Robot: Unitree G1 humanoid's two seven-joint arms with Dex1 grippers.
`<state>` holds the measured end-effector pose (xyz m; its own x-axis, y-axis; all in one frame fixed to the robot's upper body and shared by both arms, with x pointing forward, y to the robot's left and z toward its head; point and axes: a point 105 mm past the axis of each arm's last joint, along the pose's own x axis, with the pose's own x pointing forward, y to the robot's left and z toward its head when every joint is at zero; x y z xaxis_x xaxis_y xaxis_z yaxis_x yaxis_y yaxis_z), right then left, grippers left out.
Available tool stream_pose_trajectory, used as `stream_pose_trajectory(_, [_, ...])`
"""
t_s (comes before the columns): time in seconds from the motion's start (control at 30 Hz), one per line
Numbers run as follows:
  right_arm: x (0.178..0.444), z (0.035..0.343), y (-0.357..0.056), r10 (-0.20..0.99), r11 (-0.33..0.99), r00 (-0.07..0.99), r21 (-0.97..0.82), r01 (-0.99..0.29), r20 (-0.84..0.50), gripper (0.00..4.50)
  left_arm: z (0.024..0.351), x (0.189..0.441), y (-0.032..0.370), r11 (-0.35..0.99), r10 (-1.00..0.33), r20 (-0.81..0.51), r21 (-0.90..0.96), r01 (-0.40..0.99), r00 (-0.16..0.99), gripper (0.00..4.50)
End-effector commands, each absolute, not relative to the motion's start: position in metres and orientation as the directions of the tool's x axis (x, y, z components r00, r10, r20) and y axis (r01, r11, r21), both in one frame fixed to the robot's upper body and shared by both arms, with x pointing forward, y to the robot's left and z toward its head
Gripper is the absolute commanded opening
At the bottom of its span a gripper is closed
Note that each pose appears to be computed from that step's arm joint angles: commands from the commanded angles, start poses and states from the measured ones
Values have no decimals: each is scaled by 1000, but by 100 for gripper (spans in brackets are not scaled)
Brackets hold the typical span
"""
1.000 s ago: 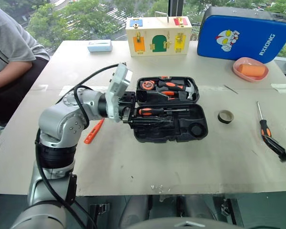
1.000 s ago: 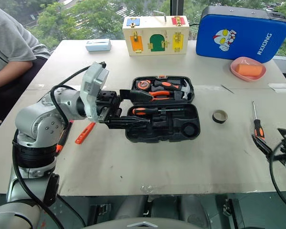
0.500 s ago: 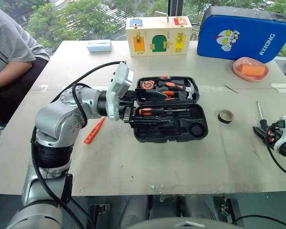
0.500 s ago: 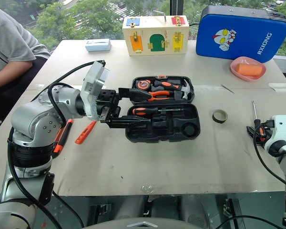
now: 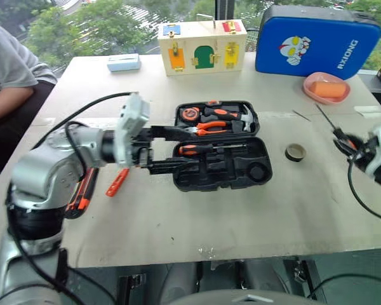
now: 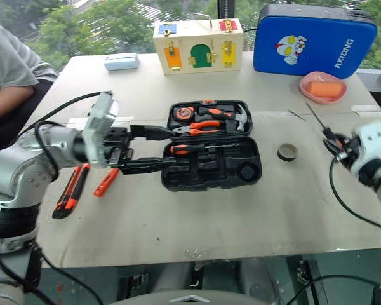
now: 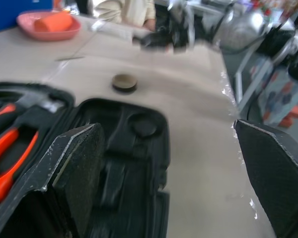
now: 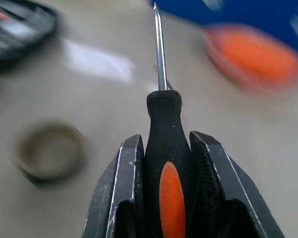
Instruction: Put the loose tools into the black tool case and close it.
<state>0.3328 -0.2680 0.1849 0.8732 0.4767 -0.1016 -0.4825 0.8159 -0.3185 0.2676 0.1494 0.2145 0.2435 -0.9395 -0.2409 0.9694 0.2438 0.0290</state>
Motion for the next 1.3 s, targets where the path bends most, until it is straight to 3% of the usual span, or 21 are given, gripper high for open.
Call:
stream_pose_trajectory(0.03, [330, 199, -207, 772, 493, 600, -400, -773, -209, 55, 218, 257, 168, 273, -920, -273, 64, 960, 280, 450])
stream_pose_trajectory(0.2, [350, 199, -143, 872, 149, 327, -440, -886, -363, 55, 209, 250, 175, 306, -898, -302, 97, 947, 320, 450])
stream_pose_trajectory(0.33, [364, 183, -112, 852, -2, 240, -462, -887, -464, 55, 210, 251, 173, 321, -894, -288, 128, 938, 345, 450])
stream_pose_trajectory(0.57, [383, 172, -97, 813, 10, 259, -432, -902, -522, 55, 217, 257, 171, 356, -883, -260, 169, 919, 389, 450])
stream_pose_trajectory(1.07, [367, 153, -99, 808, -48, 202, -404, -914, -553, 55, 222, 265, 170, 375, -885, -224, 179, 910, 409, 450])
stream_pose_trajectory(1.3, [369, 156, -101, 817, -11, 223, -402, -916, -531, 55, 222, 265, 169, 371, -887, -223, 178, 911, 404, 450])
